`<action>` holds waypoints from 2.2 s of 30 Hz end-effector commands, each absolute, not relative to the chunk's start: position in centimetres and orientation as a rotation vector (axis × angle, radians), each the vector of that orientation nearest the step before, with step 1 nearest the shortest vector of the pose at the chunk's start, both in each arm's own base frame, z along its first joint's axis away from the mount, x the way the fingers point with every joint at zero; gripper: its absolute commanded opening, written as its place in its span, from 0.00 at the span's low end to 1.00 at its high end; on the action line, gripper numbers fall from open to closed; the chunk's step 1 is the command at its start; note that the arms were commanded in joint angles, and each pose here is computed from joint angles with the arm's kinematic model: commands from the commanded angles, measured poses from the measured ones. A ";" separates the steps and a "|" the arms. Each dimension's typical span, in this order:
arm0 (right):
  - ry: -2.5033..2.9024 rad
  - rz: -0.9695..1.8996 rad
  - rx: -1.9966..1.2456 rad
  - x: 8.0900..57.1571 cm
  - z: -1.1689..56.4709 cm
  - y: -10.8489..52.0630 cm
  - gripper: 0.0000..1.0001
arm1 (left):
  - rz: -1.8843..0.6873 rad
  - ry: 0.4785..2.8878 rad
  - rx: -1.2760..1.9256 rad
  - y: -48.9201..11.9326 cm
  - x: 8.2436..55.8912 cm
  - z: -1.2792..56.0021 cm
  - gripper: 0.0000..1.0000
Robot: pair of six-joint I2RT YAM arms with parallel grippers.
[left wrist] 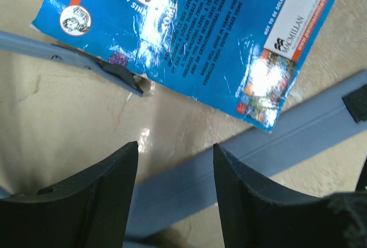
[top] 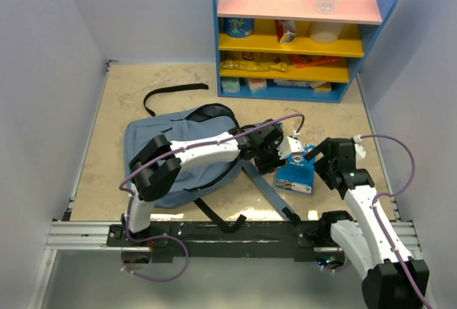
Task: Pack the student bag
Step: Pick up the book from the center of the board.
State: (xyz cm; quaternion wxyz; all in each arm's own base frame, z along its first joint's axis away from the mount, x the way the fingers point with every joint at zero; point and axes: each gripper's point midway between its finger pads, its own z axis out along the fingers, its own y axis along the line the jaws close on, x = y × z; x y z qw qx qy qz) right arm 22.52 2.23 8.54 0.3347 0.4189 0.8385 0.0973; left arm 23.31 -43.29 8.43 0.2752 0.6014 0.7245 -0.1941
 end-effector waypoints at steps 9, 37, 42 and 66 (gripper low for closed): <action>2.224 0.154 1.148 22.4 4.7 1.3 0.99 | -0.481 1.906 1.463 -47.1 26.2 7.1 0.56; 2.082 0.954 0.921 25.5 7.8 10.6 0.95 | -0.560 2.110 1.507 -45.2 26.6 -1.2 0.47; 1.938 1.138 0.845 25.7 11.4 12.0 0.89 | -0.558 2.114 1.498 -44.8 26.5 -1.1 0.45; 1.696 1.291 0.682 26.3 17.7 12.7 0.83 | -0.568 2.143 1.498 -43.2 26.4 -1.4 0.43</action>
